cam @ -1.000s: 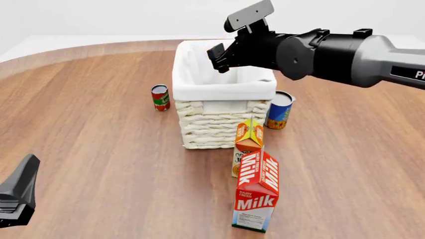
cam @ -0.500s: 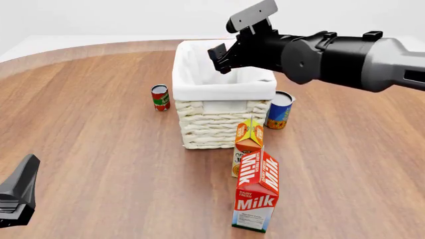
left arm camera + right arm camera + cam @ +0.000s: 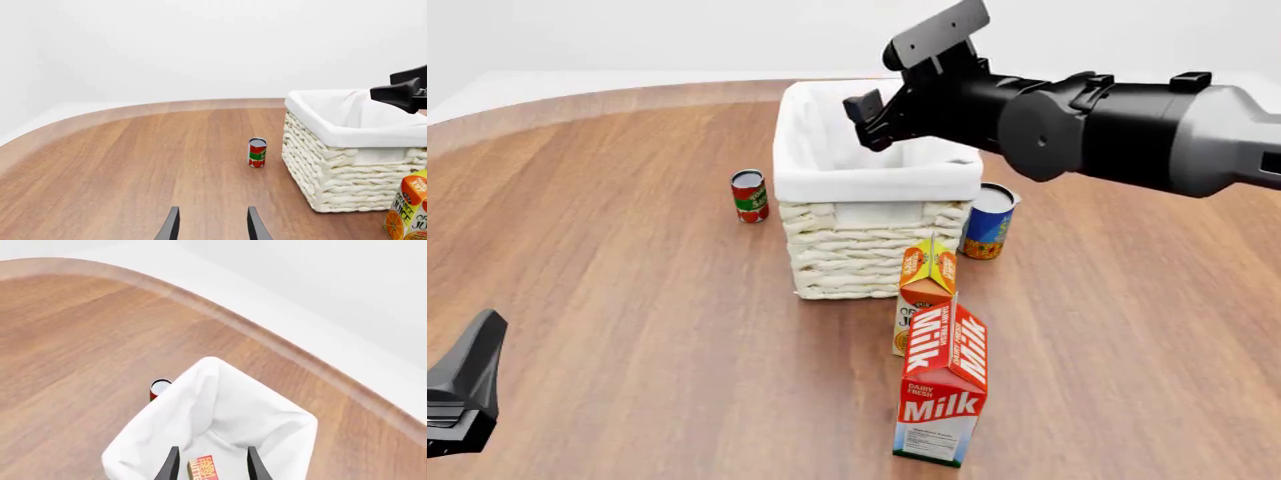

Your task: Pick up the butter and put it in the basket.

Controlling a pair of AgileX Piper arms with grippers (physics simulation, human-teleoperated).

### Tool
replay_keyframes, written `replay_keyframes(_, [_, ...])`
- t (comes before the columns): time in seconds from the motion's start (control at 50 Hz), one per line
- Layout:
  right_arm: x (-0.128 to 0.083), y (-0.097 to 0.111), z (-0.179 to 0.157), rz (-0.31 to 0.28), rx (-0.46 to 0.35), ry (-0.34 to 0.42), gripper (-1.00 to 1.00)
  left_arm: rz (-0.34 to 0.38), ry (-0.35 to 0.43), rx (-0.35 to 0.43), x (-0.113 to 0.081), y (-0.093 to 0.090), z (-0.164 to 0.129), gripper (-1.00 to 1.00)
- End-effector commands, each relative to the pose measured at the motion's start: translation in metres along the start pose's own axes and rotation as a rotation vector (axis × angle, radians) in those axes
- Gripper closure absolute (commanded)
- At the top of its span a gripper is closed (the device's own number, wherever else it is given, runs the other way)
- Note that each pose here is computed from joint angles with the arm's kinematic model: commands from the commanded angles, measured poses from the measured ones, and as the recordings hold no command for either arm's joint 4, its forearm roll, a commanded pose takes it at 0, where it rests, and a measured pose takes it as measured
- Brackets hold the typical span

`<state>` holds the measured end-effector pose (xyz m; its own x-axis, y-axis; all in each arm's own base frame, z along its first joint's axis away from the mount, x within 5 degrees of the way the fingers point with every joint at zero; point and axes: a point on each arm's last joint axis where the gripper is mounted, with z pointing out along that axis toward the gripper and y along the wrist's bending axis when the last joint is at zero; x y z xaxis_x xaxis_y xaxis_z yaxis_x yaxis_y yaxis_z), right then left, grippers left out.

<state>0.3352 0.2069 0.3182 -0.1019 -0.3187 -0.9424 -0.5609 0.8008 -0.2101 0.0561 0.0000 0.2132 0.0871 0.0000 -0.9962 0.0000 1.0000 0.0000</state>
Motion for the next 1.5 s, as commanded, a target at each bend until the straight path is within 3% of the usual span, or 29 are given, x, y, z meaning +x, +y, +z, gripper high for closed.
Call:
replay_keyframes(0.02, [0.002,0.001,-0.005,-0.007,0.003,-0.022,-1.00,0.000,0.000,0.000,0.000,0.000,0.000,-1.00])
replay_keyframes(0.62, [0.009,-0.002,-0.018,-0.002,0.023,-0.055,-1.00,0.000,0.000,0.000,0.000,0.000,0.000,-1.00])
replay_keyframes(0.9, [0.011,0.003,-0.030,-0.016,0.023,-0.107,-1.00,0.000,0.000,0.000,0.000,0.000,0.000,-1.00])
replay_keyframes(1.12, [0.006,-0.001,-0.064,0.000,0.055,-0.212,-1.00,0.000,0.000,0.000,0.000,0.000,0.000,-1.00])
replay_keyframes(1.18, [-0.001,-0.003,-0.079,0.041,0.060,-0.256,-1.00,0.000,0.000,0.000,0.000,0.000,0.000,-1.00])
replay_keyframes(1.26, [0.000,-0.004,-0.086,0.047,0.067,-0.275,-1.00,0.000,0.000,0.000,0.000,0.000,0.000,-1.00])
replay_keyframes(1.3, [0.000,-0.006,-0.099,0.045,0.084,-0.329,-1.00,0.000,0.000,0.000,0.000,0.000,0.000,-1.00])
replay_keyframes(1.42, [-0.001,-0.014,-0.111,0.078,0.115,-0.370,-1.00,0.000,0.000,0.000,0.000,0.000,0.000,-1.00])
replay_keyframes(1.5, [-0.004,-0.016,-0.122,0.136,0.116,-0.398,-1.00,0.000,0.000,0.000,0.000,0.000,0.000,-1.00])
